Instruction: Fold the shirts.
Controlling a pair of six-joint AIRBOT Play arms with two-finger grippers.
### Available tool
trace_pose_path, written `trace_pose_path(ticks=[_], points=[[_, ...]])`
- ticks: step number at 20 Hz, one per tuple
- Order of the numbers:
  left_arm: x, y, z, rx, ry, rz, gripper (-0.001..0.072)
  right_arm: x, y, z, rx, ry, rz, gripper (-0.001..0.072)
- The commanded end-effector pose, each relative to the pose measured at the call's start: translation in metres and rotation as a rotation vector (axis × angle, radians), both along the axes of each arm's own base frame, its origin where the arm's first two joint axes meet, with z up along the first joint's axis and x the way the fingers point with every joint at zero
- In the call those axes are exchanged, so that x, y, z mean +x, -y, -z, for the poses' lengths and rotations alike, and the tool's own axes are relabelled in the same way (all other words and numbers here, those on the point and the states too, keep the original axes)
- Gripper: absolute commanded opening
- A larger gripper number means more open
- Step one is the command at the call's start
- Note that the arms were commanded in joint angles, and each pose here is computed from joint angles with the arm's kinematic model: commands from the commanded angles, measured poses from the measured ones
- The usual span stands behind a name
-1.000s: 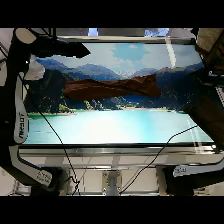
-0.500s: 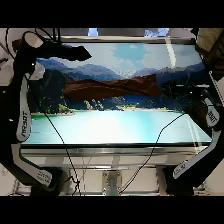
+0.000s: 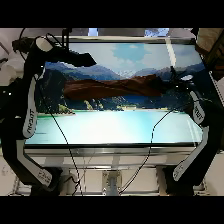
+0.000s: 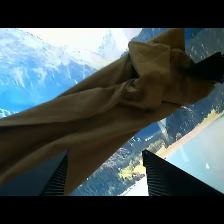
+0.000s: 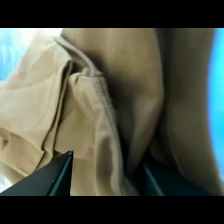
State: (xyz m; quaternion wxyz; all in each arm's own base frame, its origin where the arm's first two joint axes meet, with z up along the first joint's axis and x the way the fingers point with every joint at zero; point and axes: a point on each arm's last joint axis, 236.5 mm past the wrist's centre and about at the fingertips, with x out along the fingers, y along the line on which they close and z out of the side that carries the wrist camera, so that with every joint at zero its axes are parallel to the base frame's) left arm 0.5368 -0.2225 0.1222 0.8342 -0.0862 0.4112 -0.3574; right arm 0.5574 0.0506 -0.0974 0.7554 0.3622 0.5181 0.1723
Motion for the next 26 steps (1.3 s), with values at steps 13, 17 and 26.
trace_pose_path(ticks=[13,17,26], points=[[-0.025,0.101,0.117,0.033,-0.178,0.131,0.0014,-0.01,-0.04,0.013,0.013,-0.031,-0.098,0.0024],[-0.012,0.05,0.163,0.292,-0.221,-0.019,0.0016,-0.016,-0.05,0.005,0.065,-0.035,-0.13,0.0024],[0.0,-0.022,0.199,0.608,-0.208,-0.116,0.0016,-0.023,-0.096,-0.045,0.129,0.084,-0.264,0.0023]])
